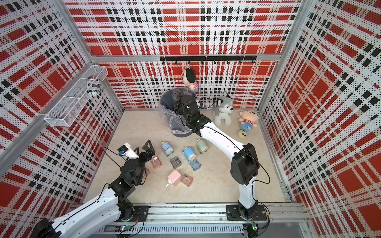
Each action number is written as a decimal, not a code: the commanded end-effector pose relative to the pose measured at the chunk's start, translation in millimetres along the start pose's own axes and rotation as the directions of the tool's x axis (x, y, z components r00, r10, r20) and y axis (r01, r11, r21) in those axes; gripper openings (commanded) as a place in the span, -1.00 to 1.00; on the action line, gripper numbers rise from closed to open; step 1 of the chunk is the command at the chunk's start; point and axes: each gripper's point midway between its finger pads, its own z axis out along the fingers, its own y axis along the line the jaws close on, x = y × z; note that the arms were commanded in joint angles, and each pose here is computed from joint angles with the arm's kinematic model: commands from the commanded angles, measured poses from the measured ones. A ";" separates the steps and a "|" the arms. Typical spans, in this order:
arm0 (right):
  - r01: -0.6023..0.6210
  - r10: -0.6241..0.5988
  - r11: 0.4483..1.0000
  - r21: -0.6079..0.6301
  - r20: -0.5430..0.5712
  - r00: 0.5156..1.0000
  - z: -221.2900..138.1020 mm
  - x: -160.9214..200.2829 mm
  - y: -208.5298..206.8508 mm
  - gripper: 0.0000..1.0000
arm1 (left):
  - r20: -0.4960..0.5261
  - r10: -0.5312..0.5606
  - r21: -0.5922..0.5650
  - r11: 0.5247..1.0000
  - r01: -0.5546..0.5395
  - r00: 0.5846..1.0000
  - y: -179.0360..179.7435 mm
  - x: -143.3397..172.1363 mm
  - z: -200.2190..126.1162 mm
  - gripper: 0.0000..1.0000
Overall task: Take out the pencil sharpener tray and clean the shavings
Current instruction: Pour the shavings into the trash bin, then place the container at the center of the board.
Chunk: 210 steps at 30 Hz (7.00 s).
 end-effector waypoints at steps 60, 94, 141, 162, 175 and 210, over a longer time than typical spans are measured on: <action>0.014 -0.014 1.000 0.001 -0.033 0.999 0.2 -8.9 -34.3 -0.19 | -0.006 -0.003 0.032 0.999 0.003 1.000 -4.4 2.3 1.3 0.96; 0.065 -0.067 0.996 -0.056 -0.046 0.997 -8.9 7.9 1.5 -0.17 | -0.014 0.011 0.050 0.999 -0.011 1.000 -11.1 6.7 -0.3 0.96; 0.969 -0.973 0.196 -0.151 0.092 0.211 -217.1 -45.2 -2.3 -0.08 | -0.107 0.252 0.443 0.878 -0.181 0.962 -132.7 58.1 -40.9 0.97; 0.993 -0.985 0.098 0.058 -0.136 0.105 -292.8 -148.1 -182.4 -0.10 | -0.231 0.234 0.449 0.887 -0.109 0.945 -121.8 82.5 -12.8 0.96; 0.993 -0.958 0.028 0.119 -0.280 0.061 -288.0 -171.8 -248.3 -0.11 | -0.230 0.231 0.440 0.891 -0.111 0.945 -119.7 82.8 -11.9 0.97; 0.966 -0.858 -0.231 0.116 -0.493 -0.147 -251.0 -177.8 -313.0 0.27 | -0.208 0.219 0.443 0.890 -0.108 0.953 -119.3 73.7 -14.8 0.96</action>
